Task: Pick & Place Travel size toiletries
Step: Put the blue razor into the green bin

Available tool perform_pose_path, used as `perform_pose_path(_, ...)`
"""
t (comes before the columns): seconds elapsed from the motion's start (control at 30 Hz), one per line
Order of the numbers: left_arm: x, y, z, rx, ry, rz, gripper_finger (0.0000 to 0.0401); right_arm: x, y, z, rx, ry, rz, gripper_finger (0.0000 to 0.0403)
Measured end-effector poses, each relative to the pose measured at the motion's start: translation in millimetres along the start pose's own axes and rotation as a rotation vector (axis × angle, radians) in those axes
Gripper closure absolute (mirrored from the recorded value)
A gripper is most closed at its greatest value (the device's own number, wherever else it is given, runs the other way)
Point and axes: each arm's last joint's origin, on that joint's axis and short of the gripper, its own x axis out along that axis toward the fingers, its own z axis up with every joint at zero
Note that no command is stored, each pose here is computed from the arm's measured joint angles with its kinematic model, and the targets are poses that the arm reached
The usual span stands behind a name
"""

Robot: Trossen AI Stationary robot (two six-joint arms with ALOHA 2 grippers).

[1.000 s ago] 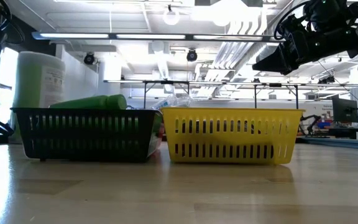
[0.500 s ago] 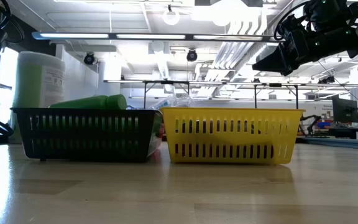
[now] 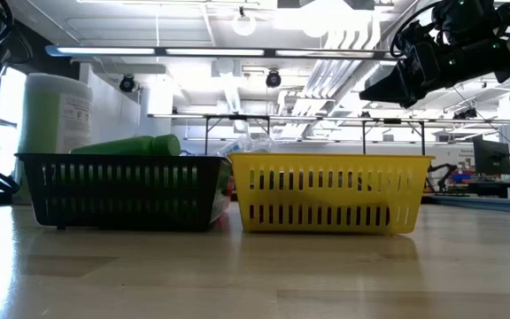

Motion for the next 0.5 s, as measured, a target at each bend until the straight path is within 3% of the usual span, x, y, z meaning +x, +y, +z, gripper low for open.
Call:
perform_pose_path(0.2, 0.0, -0.2, 0.2, 0.006, -0.009, -0.004, 0.0157, 0.0, 0.0, 0.0, 0.0, 0.0, 0.0, 0.04)
perform_pose_path(0.4, 3.1, -13.9, -2.8, -0.012, -0.028, -0.127, 0.0157, 0.0, 0.0, 0.0, 0.0, 0.0, 0.0, 0.04)
perform_pose_path(0.5, 10.1, -17.4, -5.2, 0.0, -0.039, -0.121, 0.0162, 0.0, 0.1, -0.1, 0.0, 0.001, 0.0, 0.04)
